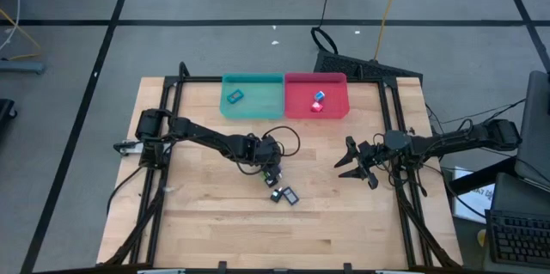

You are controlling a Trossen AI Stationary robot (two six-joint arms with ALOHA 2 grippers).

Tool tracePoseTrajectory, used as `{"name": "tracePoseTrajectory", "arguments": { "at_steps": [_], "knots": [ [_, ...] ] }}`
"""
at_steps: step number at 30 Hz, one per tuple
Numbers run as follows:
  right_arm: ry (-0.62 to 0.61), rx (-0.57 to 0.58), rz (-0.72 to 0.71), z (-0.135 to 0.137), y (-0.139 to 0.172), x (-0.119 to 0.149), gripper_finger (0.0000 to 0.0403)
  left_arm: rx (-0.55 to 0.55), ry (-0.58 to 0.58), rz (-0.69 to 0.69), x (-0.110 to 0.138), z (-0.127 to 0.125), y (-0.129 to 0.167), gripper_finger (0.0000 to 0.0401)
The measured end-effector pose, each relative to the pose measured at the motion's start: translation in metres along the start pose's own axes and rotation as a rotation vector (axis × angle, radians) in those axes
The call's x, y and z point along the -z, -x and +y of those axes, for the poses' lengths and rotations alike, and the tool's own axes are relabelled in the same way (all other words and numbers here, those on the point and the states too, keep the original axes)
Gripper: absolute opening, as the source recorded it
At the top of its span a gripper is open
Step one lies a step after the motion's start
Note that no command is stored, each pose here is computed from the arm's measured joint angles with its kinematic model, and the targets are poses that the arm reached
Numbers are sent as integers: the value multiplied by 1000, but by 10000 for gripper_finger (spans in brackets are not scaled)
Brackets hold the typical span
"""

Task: Sort charging adapters and watches
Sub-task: Put the white watch in the blue bin

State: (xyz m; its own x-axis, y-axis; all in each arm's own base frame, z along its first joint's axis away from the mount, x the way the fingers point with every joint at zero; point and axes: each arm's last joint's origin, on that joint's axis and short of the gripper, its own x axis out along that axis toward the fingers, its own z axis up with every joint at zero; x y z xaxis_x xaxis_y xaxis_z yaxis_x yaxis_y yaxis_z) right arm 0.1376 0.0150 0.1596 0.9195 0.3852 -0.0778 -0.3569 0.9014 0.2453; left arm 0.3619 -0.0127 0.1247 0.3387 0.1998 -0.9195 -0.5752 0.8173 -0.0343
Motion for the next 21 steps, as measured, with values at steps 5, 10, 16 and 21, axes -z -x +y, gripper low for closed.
{"name": "tracePoseTrajectory", "arguments": {
  "at_steps": [5,10,16,21],
  "knots": [
    [0,0,0,0,0,0,155,7,-4,-19,-2,0,4,159],
    [0,0,0,0,0,0,155,-7,-23,-42,-4,3,16,154],
    [0,0,0,0,0,0,155,-10,-29,-115,-11,5,39,186],
    [0,0,0,0,0,0,155,2,-18,-174,-16,8,59,160]
  ]
}}
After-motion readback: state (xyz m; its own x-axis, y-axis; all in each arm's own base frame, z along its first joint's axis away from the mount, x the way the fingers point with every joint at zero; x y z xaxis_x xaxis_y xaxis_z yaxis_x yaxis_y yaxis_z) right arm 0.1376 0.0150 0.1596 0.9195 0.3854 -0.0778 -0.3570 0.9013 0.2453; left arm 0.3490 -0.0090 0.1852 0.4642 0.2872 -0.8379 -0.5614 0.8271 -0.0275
